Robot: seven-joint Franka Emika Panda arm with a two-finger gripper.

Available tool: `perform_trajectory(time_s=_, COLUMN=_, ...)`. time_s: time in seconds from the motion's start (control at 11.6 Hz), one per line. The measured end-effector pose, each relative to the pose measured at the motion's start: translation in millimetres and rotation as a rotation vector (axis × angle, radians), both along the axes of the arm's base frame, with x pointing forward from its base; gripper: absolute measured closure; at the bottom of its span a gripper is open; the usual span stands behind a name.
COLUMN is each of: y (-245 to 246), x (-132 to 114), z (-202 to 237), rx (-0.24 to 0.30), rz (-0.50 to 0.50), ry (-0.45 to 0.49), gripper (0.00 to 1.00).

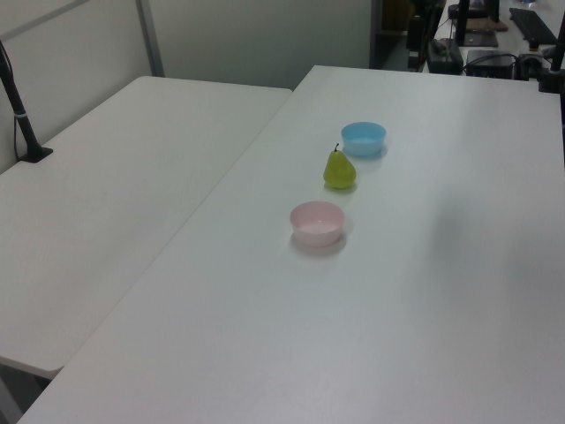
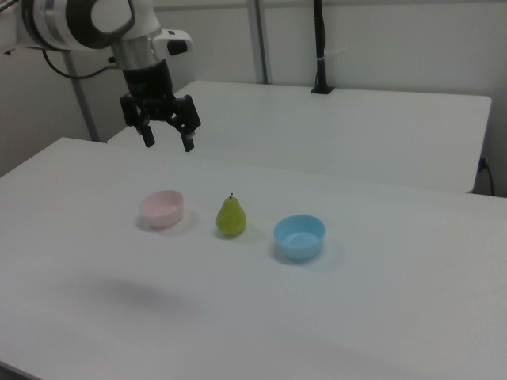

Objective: Place the pear in the bowl
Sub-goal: 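Move the open gripper down over the green pear, then close the gripper around the green pear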

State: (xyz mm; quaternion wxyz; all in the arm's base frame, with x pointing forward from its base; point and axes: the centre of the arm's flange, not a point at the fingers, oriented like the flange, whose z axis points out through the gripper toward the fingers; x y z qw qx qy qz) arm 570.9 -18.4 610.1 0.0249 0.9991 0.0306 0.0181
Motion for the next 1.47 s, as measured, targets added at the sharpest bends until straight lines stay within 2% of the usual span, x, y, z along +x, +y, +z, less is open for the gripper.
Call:
perform_trajectory(time_s=0.43, y=-9.1, x=34.7, z=-41.8, rx=-0.001, rz=0.036, ry=-0.034, gripper=0.00)
perform_trajectory(time_s=0.86, y=-7.2, x=75.3, z=-113.0, rx=0.004, rz=0.052, ry=-0.039, gripper=0.00)
perform_trajectory(time_s=1.47, y=30.5, x=118.9, z=-215.9, rx=0.015, rz=0.116, ry=-0.080, gripper=0.00)
